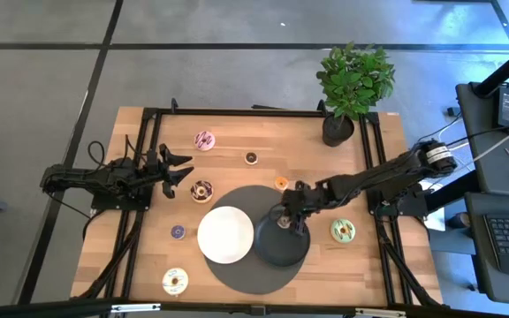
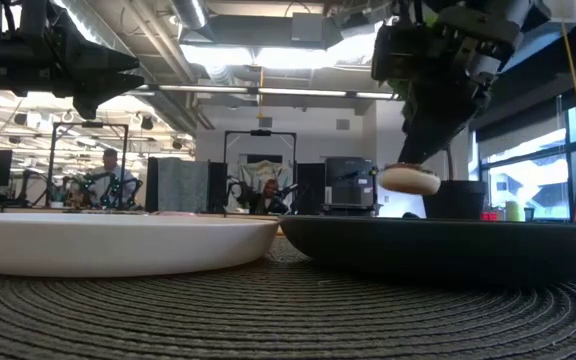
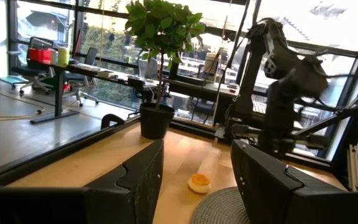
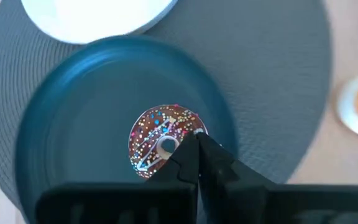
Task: Pick & Place donuts
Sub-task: Put the small brown donut on the black plate, then put the small yellow donut on the black plate
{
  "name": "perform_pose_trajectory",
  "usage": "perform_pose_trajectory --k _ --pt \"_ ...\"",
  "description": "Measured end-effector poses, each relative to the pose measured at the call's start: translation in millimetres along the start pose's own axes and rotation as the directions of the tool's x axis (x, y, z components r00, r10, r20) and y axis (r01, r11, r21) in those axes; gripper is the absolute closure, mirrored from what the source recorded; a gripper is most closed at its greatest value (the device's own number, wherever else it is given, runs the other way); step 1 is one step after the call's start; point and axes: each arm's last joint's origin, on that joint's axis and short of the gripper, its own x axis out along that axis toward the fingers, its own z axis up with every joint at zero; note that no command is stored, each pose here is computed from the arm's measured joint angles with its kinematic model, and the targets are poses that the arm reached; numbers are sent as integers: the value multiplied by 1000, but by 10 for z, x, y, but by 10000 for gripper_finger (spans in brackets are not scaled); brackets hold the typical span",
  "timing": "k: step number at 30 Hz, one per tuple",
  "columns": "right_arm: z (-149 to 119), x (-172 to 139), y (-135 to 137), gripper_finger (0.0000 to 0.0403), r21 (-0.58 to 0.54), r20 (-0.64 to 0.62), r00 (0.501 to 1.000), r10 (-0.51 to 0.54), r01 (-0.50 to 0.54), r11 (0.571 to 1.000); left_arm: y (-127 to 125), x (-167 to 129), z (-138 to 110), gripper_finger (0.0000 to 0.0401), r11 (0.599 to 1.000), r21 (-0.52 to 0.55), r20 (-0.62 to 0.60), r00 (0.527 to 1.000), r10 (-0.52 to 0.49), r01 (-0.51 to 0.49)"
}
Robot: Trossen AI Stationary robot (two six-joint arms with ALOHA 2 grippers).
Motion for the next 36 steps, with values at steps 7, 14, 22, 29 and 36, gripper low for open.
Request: perform_pose_trajectory --k 7,14,22,29,36 --pt "69 219 191 400 -97 -129 990 -48 36 995 0 0 0 218 1000 1 0 1000 0 0" --pt "54 376 239 399 -110 -160 985 -64 46 993 1 0 -4 219 1000 4 -4 1000 1 -1" --pt "50 378 255 396 -108 -157 986 -60 44 993 1 1 -10 219 1000 6 -9 1000 1 -1" --pt "50 378 253 339 -111 -157 986 -61 44 993 2 1 -10 217 1000 7 -10 1000 2 -2" --pt "93 187 207 282 -102 -156 986 -65 49 994 1 1 -11 218 1000 5 -10 1000 1 -1"
